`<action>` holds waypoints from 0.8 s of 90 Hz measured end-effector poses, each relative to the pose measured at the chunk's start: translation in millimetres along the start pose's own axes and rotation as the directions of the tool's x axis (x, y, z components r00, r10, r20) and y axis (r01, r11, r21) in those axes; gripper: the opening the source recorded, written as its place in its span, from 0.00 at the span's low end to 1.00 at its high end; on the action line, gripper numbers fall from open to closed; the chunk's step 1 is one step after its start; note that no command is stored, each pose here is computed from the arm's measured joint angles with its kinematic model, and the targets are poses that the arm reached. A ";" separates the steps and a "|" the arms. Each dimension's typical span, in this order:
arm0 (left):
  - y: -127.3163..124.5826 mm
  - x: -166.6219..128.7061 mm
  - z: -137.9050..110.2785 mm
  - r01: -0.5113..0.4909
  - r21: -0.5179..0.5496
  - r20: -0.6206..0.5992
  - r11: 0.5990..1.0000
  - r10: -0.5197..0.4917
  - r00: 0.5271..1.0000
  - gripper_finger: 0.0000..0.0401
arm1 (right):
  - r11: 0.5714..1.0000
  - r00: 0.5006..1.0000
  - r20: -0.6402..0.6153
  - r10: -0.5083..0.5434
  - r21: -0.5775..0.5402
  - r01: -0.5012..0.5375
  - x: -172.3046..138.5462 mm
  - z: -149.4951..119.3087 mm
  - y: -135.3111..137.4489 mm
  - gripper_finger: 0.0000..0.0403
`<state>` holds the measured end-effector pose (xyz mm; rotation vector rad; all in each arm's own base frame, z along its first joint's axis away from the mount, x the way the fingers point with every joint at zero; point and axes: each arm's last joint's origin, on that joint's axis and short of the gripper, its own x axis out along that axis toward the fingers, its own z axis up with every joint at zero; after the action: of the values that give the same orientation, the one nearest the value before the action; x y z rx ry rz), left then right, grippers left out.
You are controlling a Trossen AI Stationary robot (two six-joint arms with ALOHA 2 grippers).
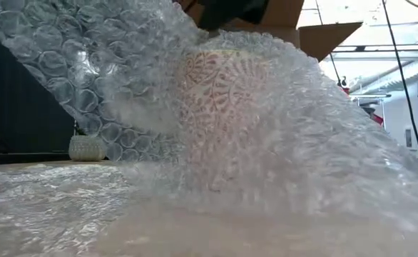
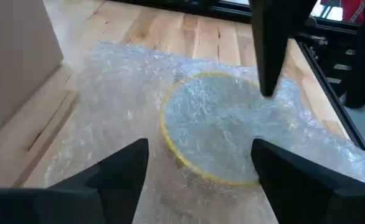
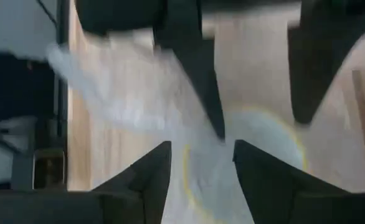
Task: Wrap mug
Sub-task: Wrap the orange mug with the bubble wrap
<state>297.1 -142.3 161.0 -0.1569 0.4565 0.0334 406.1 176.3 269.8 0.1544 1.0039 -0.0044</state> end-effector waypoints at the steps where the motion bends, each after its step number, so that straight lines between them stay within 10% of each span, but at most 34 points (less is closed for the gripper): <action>1: 0.0 0.0 0.0 0.000 0.000 0.000 1.000 0.000 1.000 0.68 | 1.000 1.000 0.005 0.003 0.000 -0.003 1.2 0.4 0.5 0.40; 72: -2.7 0.9 3.5 0.007 0.009 -0.004 1.000 -0.007 1.000 0.68 | 0.994 0.984 -0.147 -0.105 0.007 0.107 50.0 -26.2 -0.9 0.40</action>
<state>299.6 -144.4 164.0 -0.1494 0.4597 0.0240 411.0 182.2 213.9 0.1161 1.1581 -0.0988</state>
